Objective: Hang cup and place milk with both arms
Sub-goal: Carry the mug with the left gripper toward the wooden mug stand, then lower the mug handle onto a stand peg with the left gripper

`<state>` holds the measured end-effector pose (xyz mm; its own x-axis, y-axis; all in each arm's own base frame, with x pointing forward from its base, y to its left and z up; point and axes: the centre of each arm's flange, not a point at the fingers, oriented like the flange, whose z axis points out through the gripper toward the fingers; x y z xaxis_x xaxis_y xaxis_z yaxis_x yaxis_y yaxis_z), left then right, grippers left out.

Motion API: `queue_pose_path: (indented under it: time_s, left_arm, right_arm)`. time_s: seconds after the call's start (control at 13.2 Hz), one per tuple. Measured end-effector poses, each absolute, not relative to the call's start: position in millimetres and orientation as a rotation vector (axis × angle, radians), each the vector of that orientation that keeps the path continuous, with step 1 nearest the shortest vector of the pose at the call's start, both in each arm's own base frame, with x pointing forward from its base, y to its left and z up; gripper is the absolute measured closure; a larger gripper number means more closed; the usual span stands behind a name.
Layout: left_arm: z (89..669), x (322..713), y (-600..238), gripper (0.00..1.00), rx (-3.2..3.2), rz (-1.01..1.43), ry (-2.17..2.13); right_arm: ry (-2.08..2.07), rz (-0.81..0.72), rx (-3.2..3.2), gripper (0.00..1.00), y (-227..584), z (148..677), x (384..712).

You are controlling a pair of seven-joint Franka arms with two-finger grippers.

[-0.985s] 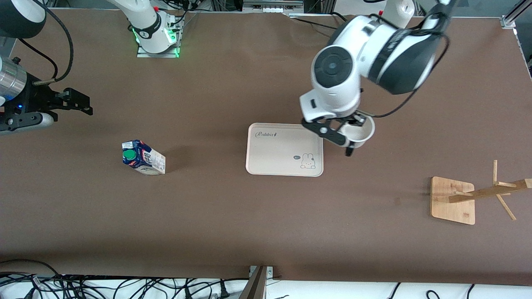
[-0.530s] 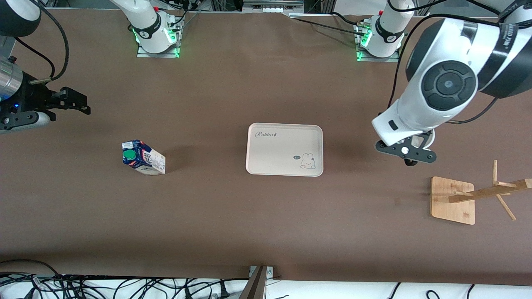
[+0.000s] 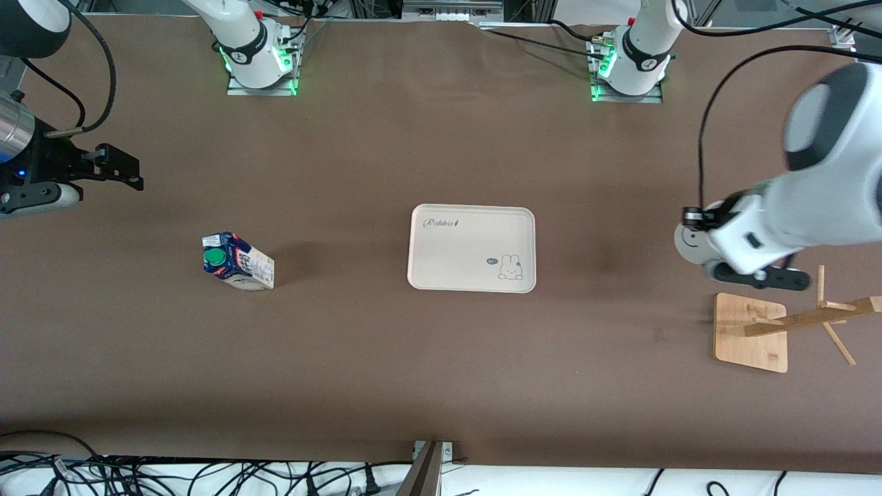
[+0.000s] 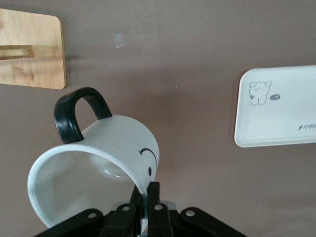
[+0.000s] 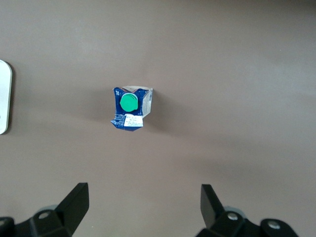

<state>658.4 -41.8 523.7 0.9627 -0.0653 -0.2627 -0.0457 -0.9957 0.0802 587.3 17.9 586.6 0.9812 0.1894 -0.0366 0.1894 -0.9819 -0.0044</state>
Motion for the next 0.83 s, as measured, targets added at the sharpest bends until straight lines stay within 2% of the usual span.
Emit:
queue_pose_path:
  time_s: [0.23,0.53,0.83]
  left_arm:
    - [527.8,666.6,13.3,0.93,2.974,-0.305,-0.091]
    - [541.4,676.3,15.4,0.93,2.974,-0.158,-0.183]
    - [538.1,678.1,43.4,0.93,2.979,-0.139,-0.192]
  right_arm:
    - [-0.296,0.04,-3.133,0.0,17.6,589.0,588.6]
    - [-0.301,-0.067,-3.139,0.0,19.7,592.8,597.5]
    - [-0.302,-0.085,-3.14,0.0,20.4,589.2,602.0]
